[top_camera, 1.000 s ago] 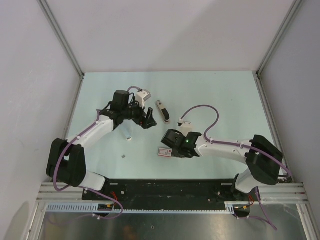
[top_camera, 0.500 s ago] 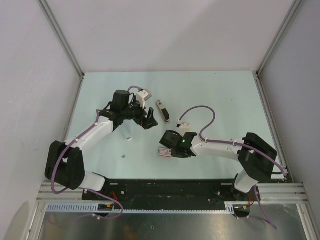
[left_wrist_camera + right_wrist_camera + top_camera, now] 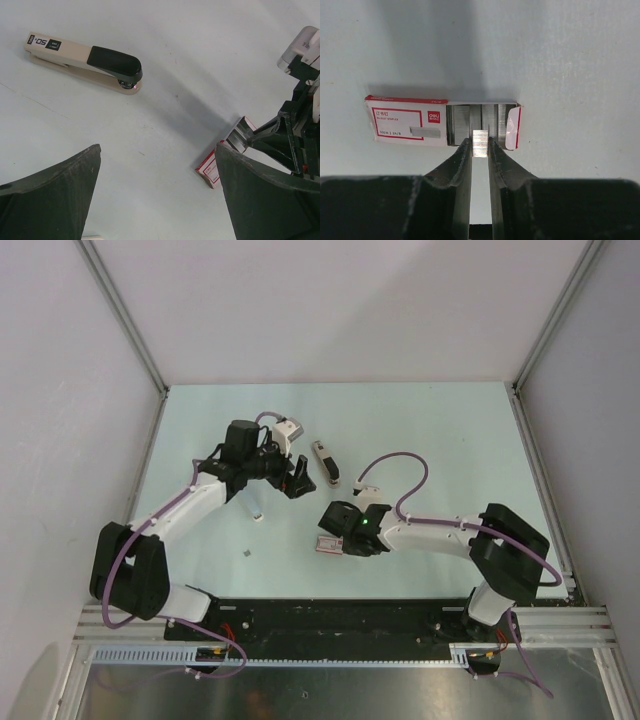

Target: Unload the staples from the stapler

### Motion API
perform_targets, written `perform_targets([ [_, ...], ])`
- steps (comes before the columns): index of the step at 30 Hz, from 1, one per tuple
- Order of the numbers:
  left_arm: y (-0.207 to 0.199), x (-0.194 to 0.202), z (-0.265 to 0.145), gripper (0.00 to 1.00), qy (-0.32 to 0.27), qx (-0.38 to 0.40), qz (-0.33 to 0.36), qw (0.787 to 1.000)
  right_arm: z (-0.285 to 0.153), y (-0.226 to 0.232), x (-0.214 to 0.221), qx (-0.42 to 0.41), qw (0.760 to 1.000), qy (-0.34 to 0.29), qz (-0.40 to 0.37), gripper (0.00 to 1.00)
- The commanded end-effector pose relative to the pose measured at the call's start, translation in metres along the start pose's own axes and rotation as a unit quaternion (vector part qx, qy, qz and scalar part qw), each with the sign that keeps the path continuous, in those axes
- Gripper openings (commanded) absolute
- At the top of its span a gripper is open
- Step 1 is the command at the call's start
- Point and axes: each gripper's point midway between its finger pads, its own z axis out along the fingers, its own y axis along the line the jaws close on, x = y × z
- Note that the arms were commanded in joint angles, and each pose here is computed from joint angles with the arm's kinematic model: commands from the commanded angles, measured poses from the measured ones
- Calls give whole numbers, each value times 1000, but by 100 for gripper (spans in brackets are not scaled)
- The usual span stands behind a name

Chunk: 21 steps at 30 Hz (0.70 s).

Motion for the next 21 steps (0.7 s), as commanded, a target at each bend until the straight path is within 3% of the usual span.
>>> perform_targets([
  [1,-8,-12,-6,99,-23,12,46,999,-2,13,-11,-11,1000,-12,20,4],
  [21,-10,-16,-9,99,-29,10,54,998,2,13,-8,-10,1000,-3,18,6],
])
